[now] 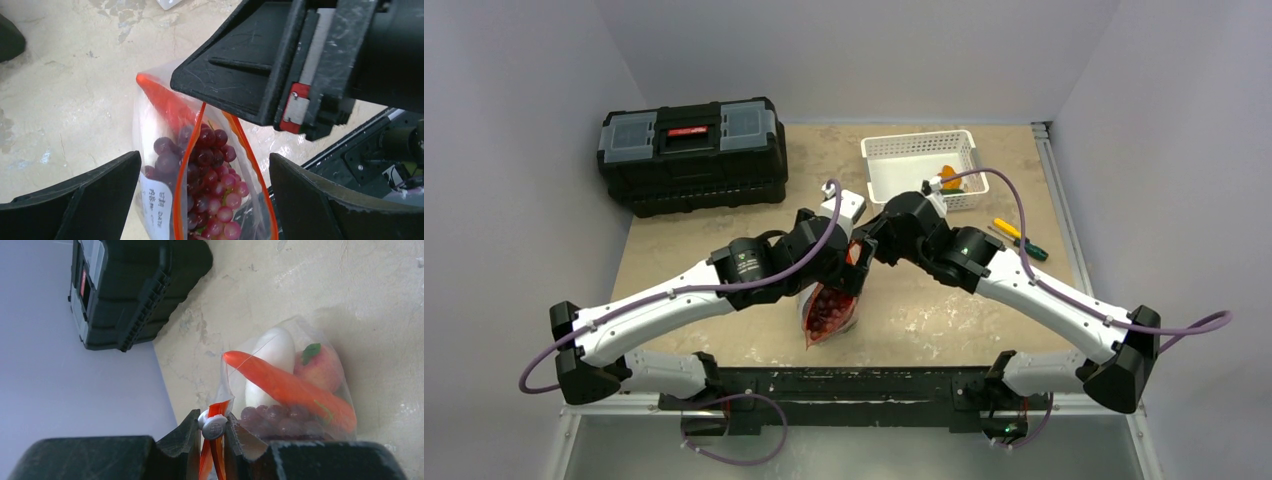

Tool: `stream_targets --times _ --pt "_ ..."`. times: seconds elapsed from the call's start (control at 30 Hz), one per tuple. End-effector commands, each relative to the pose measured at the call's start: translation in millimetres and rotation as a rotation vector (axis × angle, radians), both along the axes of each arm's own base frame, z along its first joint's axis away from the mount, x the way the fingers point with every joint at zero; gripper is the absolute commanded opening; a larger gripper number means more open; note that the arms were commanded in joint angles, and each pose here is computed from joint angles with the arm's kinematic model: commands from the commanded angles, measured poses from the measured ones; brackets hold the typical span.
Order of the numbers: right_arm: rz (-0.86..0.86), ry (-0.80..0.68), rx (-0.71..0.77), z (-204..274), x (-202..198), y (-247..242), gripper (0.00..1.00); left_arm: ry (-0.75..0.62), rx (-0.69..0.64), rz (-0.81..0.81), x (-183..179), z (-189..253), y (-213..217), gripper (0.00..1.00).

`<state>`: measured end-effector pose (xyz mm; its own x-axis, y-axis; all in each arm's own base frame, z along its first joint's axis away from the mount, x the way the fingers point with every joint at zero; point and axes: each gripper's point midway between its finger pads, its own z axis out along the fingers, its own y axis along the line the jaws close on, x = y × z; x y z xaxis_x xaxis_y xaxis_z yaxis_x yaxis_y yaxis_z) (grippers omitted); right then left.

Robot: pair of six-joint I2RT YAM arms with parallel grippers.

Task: Place the food in the zip-top bag and seal the zipper
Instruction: Adjust the zipper food storage bag at the center of the board.

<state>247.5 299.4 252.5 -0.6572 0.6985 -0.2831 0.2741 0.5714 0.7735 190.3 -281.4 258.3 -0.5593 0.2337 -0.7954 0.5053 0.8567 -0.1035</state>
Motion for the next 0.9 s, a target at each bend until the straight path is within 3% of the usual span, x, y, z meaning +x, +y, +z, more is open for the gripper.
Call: stream_targets --times 0.0,0.1,0.17,0.27,0.33,0.43,0.5,0.53,0.57,0.67,0.73,0.83,0.87 --pt "-0.040 -0.046 0.123 36.5 2.9 1.2 0.00 -0.079 -0.111 0.079 12.2 15.2 -11.6 1.00" --pt "-0.043 -0.035 0.128 35.2 2.8 2.6 0.00 -0.110 -0.089 0.080 13.2 15.3 -17.0 1.00" --pt "-0.042 -0.031 0.138 35.3 2.2 3.4 0.00 -0.120 -0.067 0.097 15.6 10.9 -17.7 0.94" --pt "-0.053 -0.028 0.145 36.2 2.1 1.6 0.00 -0.130 0.001 0.135 17.9 2.3 -12.5 0.75" --pt "-0.068 -0.027 0.144 36.0 2.4 -1.5 0.00 -0.150 0.028 0.146 17.6 1.0 -11.0 0.56" --pt "-0.071 -0.026 0.160 37.2 2.1 -1.1 0.00 -0.174 0.061 0.161 16.9 -1.2 -9.4 0.45" --pt "-0.056 -0.019 0.169 37.4 0.4 2.3 0.01 -0.182 0.088 0.193 18.8 -2.1 -1.8 0.21" --pt "-0.049 -0.022 0.162 36.8 0.3 2.5 0.05 -0.187 0.103 0.202 19.5 -1.9 2.0 0.07" --pt "-0.055 -0.035 0.139 35.6 2.2 -1.5 0.11 -0.189 0.113 0.203 19.2 -1.0 5.4 0.00" --pt "-0.022 -0.224 0.038 46.7 18.2 -20.3 0.43 -0.184 0.111 0.096 14.0 0.5 2.0 0.00" --pt "0.151 -0.494 -0.020 74.1 22.4 -21.3 0.72 -0.150 0.066 -0.015 9.1 1.4 -1.9 0.00" --pt "0.377 -0.809 -0.103 99.5 14.0 -30.7 0.95 -0.088 -0.013 -0.140 3.8 8.3 5.2 0.00" --pt "0.428 -0.886 -0.155 103.7 11.8 -33.7 0.98 -0.073 -0.032 -0.195 1.2 10.3 6.7 0.00"
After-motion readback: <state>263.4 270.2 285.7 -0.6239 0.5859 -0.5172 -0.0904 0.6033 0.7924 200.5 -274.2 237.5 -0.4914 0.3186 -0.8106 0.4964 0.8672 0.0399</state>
